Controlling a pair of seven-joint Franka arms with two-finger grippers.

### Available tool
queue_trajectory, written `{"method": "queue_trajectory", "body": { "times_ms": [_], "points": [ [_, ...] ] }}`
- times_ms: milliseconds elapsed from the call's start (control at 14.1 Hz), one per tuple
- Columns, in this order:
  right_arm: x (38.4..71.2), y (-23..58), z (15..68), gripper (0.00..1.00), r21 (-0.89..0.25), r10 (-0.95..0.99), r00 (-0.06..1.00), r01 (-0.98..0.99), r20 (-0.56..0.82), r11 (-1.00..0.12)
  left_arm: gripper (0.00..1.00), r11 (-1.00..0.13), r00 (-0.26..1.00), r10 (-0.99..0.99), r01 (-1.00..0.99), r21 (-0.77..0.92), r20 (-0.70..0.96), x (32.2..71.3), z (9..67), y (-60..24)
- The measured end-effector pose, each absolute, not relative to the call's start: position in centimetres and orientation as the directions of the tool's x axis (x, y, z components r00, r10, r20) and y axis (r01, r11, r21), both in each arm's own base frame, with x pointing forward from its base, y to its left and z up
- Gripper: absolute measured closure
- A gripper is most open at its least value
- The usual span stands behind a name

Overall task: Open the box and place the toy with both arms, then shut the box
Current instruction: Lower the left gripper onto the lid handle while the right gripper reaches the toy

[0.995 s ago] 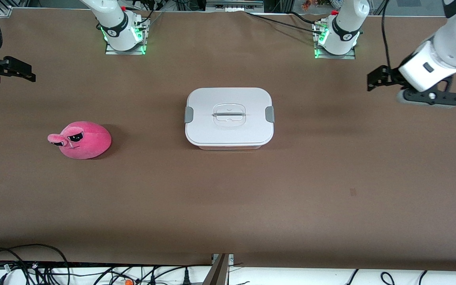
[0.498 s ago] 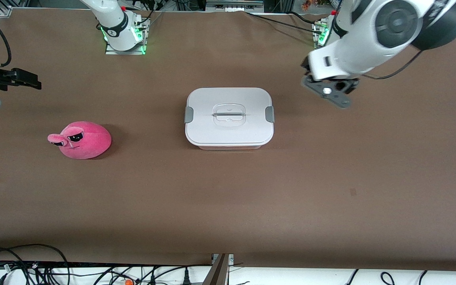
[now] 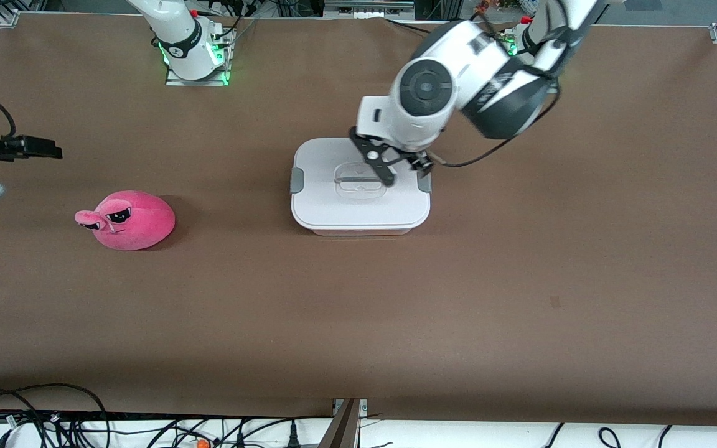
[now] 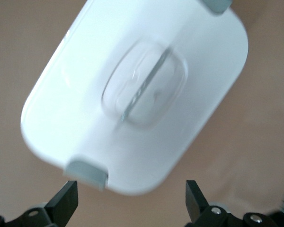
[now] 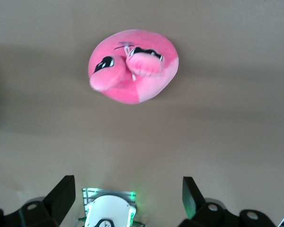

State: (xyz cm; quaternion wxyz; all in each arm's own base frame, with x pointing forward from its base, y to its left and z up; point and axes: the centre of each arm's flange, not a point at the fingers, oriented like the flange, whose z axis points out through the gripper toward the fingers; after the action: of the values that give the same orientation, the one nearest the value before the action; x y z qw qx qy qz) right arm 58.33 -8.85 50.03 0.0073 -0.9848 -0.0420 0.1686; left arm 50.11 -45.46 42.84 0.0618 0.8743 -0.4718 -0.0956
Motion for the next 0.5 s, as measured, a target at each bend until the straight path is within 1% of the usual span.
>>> {"method": "queue_trajectory", "body": {
  "times_ms": [142,355,427,498],
  "points": [
    [59.2,-9.1,46.6,0.0,-0.041,0.121,0.932,0.114,-0.34,-0.993,0.0,-0.484,0.48,-0.875,-0.866,0.124,-0.061,49.3,40.3,-48.8],
    [59.1,-9.1,41.8,0.0,-0.044,0.137,0.931,0.13,-0.338,-0.991,0.0,-0.417,0.416,-0.909,-0.906,0.073,-0.021,49.2,37.3,-50.9],
    [58.9,-9.1,40.4,0.0,-0.043,0.141,0.933,0.134,-0.33,-0.99,0.02,-0.386,0.386,-0.922,-0.92,0.063,-0.021,49.4,36.6,-51.0],
    [58.6,-9.1,38.9,0.0,-0.045,0.15,0.934,0.143,-0.325,-0.989,0.06,-0.355,0.354,-0.935,-0.933,0.058,-0.023,49.6,36.3,-50.9]
  ]
}}
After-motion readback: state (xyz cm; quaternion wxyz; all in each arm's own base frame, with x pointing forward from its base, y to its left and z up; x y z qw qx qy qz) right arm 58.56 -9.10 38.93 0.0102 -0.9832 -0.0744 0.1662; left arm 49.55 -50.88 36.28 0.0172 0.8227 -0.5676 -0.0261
